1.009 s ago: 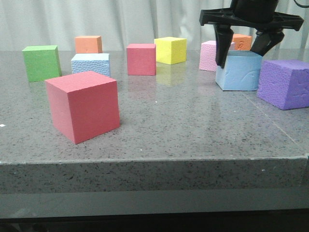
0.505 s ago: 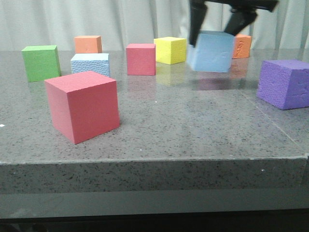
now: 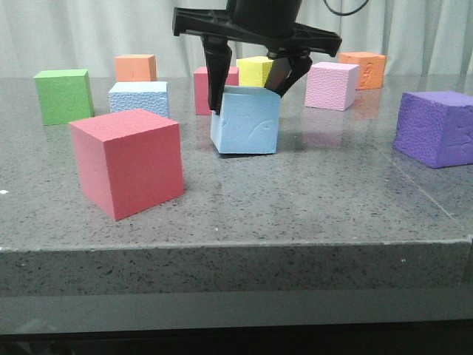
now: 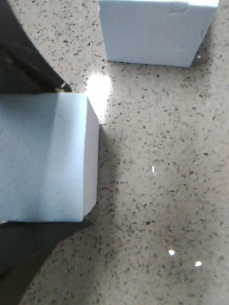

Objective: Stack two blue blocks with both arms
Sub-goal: 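Grasp the light-blue cube and carry it toward the table centre, then set the light-blue cube down, open the right gripper and lift away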

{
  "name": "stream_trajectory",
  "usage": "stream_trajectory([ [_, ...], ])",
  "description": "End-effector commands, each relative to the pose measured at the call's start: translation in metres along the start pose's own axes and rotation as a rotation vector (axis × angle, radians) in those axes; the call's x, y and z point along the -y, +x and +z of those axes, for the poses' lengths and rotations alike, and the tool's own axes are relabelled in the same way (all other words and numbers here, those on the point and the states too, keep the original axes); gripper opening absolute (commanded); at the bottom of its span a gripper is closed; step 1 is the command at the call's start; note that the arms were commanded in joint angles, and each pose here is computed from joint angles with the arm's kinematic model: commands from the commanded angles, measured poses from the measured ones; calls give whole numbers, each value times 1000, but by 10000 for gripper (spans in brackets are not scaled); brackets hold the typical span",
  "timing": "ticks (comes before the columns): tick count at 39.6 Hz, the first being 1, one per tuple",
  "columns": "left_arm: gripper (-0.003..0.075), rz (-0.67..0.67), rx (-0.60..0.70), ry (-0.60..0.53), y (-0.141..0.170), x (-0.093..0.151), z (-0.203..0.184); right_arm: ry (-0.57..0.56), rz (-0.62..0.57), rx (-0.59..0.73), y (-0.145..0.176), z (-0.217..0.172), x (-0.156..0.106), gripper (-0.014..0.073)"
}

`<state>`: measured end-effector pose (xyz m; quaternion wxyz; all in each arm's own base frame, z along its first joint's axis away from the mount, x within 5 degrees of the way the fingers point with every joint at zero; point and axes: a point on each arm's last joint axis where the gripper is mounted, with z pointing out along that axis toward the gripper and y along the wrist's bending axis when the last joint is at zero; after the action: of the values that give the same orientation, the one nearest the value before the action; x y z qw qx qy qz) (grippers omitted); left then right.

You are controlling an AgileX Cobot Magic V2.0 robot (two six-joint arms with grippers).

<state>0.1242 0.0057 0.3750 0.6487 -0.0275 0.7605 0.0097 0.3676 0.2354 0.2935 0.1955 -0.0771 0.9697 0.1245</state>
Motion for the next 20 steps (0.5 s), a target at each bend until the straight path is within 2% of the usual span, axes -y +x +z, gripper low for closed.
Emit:
stream_trajectory([
  [1, 557, 5, 117, 5, -19, 1, -3, -37, -4, 111, -9, -32, -5, 323],
  [4, 556, 5, 117, 5, -19, 1, -3, -32, -7, 115, -10, -33, -4, 414],
  [7, 556, 5, 117, 5, -19, 1, -3, -35, -7, 122, -10, -34, -4, 546],
  [10, 556, 5, 117, 5, -19, 1, -3, -58, -3, 152, -14, -43, -7, 627],
  [20, 556, 5, 118, 5, -19, 1, -3, -126, -6, 294, -26, -97, -15, 637],
])
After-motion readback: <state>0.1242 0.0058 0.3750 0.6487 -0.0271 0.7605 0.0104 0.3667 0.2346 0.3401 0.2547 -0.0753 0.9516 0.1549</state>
